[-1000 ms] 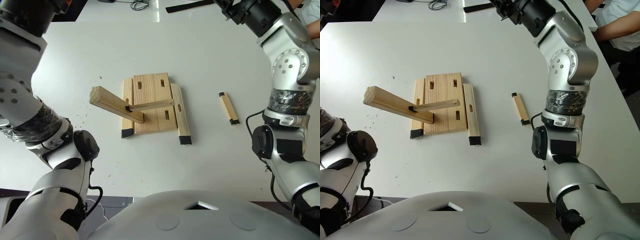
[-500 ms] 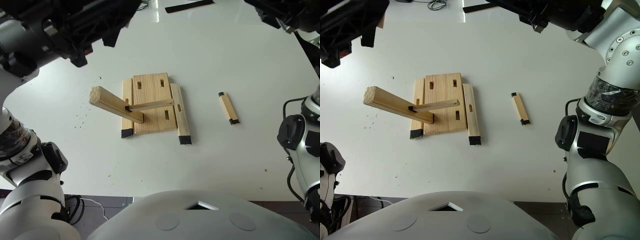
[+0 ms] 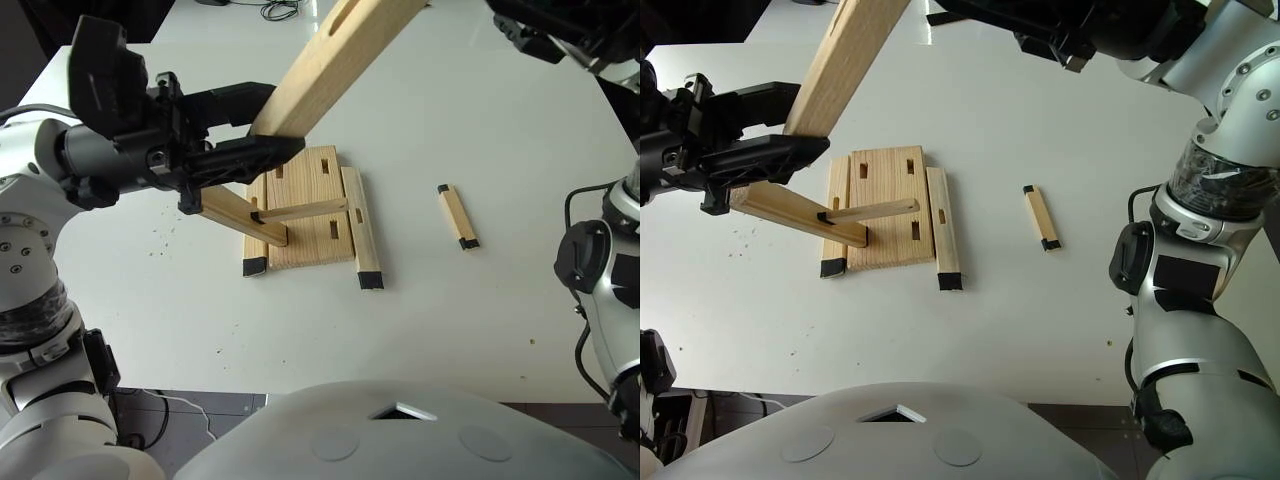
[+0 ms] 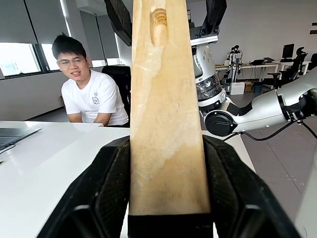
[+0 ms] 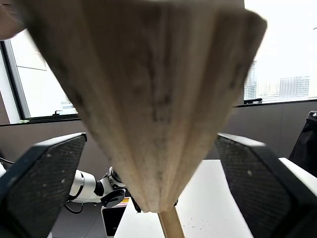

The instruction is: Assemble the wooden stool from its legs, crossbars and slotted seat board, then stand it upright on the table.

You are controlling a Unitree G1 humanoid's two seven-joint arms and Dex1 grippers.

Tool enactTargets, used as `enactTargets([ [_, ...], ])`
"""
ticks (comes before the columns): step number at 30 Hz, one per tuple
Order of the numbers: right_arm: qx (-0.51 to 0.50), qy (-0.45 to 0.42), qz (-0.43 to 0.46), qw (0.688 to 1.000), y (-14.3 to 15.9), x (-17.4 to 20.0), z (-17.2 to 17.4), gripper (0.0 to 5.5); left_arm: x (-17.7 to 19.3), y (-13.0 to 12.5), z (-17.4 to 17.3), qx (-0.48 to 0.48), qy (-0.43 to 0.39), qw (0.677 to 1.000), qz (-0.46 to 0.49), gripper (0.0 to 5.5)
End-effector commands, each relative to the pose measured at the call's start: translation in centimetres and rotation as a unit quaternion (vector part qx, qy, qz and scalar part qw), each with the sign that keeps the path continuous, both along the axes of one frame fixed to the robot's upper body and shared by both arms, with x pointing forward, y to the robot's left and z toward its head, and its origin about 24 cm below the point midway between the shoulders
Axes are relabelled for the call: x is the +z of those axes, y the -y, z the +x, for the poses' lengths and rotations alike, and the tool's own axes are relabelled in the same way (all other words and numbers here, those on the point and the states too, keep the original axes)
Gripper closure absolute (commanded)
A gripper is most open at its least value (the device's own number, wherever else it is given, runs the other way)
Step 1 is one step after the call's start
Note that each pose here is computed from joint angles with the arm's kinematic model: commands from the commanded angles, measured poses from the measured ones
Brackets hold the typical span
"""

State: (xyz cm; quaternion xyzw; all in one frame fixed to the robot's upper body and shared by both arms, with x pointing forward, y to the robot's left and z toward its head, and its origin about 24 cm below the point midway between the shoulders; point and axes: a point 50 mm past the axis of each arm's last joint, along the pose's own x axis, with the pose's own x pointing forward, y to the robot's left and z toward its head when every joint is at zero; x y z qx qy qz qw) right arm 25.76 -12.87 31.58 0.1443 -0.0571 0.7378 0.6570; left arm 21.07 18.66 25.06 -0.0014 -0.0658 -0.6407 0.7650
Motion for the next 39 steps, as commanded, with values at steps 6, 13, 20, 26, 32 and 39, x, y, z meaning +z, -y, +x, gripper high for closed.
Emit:
enactTargets([
  [6, 0.033, -0.008, -0.010, 0.999, -0.6, 0.3, -0.7, 2.16, -0.8, -0.1, -0.3, -0.002, 0.010, 1.000, 0.025, 3.46],
  [13, 0.033, -0.012, -0.017, 0.999, -1.0, -0.4, -0.9, 3.22, -0.9, 0.0, -0.3, -0.007, 0.010, 1.000, 0.029, 3.46],
  [20, 0.017, -0.011, -0.019, 1.000, -0.9, -0.6, -0.7, 3.38, -1.2, -0.3, 0.1, 0.003, 0.010, 0.999, 0.033, 3.46],
  [26, -0.030, -0.003, -0.009, 1.000, -0.6, -0.8, -0.4, 3.43, -0.6, -0.5, 1.9, 0.063, 0.020, 0.998, -0.007, 3.09],
  [32, -0.109, 0.011, -0.001, 0.994, -0.1, -1.3, 0.9, 3.46, -0.5, -1.0, 3.4, 0.102, 0.021, 0.995, -0.012, 2.14],
  [39, -0.249, 0.064, -0.007, 0.966, 3.0, -1.8, 3.9, 3.48, -2.2, -3.4, 3.7, 0.148, 0.008, 0.989, -0.004, 1.94],
])
